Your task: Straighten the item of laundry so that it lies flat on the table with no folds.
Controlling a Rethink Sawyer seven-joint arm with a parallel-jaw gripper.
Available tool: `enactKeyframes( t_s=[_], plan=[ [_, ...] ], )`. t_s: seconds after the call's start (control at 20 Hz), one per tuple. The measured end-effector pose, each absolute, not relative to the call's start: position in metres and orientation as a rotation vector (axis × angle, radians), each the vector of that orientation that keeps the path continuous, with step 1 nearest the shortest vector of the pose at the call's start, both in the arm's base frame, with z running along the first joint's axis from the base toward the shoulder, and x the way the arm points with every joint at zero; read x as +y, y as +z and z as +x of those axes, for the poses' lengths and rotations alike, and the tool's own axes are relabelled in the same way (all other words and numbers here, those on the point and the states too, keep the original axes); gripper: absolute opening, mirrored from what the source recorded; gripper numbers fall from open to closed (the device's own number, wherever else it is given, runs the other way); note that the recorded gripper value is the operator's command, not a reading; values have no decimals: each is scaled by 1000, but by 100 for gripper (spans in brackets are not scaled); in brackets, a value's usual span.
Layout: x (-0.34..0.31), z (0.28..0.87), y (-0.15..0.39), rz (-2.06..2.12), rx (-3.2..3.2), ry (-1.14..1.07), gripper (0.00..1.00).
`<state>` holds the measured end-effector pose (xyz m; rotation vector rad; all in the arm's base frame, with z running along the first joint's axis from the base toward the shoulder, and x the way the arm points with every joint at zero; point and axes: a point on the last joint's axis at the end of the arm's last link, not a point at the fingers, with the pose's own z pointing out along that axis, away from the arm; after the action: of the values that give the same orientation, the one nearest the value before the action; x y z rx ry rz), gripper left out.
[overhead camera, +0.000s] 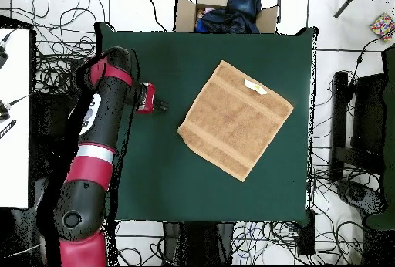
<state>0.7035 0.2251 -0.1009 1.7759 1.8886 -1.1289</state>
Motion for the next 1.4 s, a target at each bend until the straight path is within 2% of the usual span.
enactKeyframes(
  t_s=[1.4],
  plan=[
    [228,698,-134,1406,1759,-1391,0]
  ],
)
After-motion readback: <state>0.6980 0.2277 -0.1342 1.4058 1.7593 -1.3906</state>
